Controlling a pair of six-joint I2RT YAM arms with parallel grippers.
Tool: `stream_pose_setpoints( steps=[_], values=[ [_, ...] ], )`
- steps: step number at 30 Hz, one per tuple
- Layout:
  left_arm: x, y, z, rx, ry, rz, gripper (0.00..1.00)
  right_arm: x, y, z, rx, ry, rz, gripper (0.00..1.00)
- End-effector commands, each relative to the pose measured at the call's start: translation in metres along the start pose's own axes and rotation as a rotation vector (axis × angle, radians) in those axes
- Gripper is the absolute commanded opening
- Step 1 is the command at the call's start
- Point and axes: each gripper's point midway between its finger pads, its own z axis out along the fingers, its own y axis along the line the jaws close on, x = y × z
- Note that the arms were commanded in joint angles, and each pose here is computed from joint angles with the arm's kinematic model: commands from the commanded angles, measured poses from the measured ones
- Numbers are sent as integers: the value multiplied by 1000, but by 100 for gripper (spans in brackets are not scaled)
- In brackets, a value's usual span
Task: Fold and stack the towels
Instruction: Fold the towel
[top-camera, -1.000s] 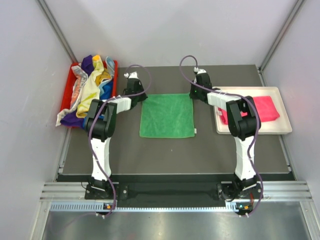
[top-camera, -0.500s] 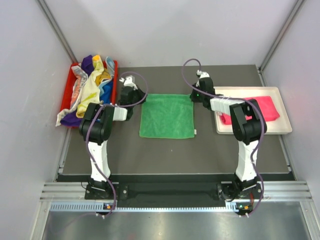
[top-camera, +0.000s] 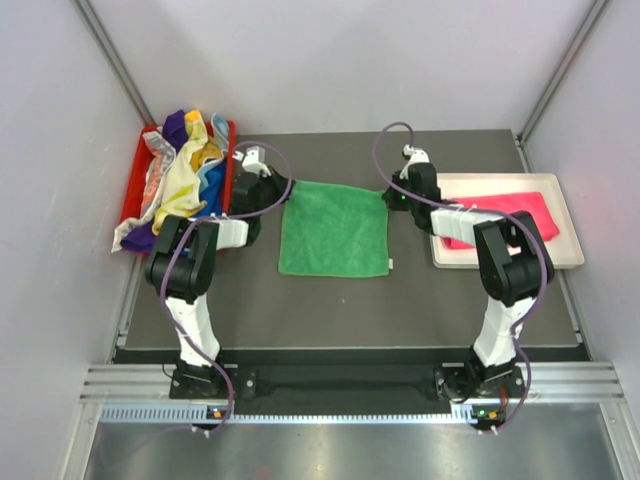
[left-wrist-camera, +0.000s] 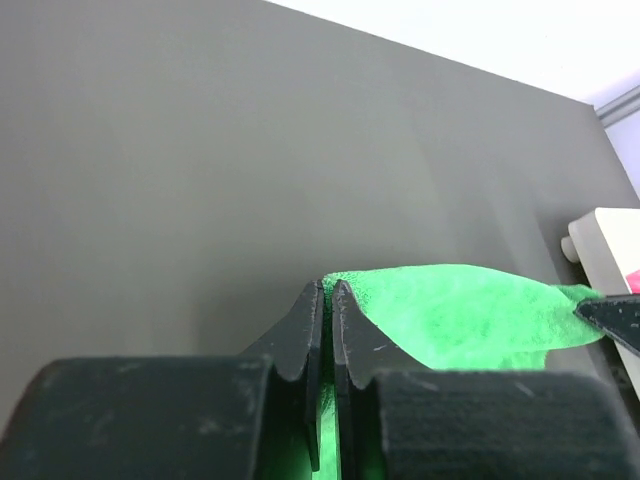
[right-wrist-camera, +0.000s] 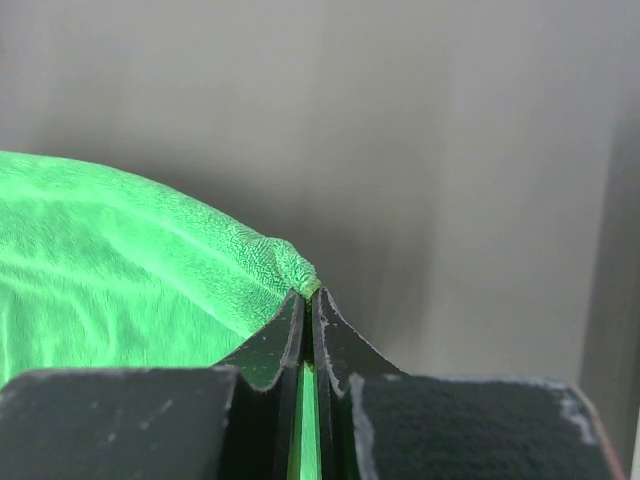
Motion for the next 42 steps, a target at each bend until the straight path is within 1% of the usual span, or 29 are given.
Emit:
stream_pose_setpoints(
  steps=[1,6,9,10,12,13,19,25,31,42],
  values=[
    [-16,-15,-14,27,-15,-9,0,-36,13,-22,-50,-114,20,0],
    [-2,0,-33,-69,42,-30,0,-20,14,-38,-61,-95,33,0],
    [8,4,-43,-103,82,-38,0,-15,18,-49,-72,-94,40,0],
    [8,4,-47,-106,84,-40,0,-7,16,-51,-69,-80,43,0],
    [19,9,-54,-133,125,-55,0,-6,20,-57,-79,-87,46,0],
    [23,10,-56,-140,140,-58,0,2,19,-59,-77,-75,48,0],
    [39,11,-71,-149,191,-82,0,23,27,-73,-84,-57,46,0],
    [44,10,-87,-167,223,-81,0,39,35,-85,-86,-47,47,0],
    [48,4,-104,-152,227,-80,0,48,35,-95,-78,-50,54,0],
    [63,-3,-119,-138,268,-77,0,58,32,-107,-62,-52,63,0]
  ],
)
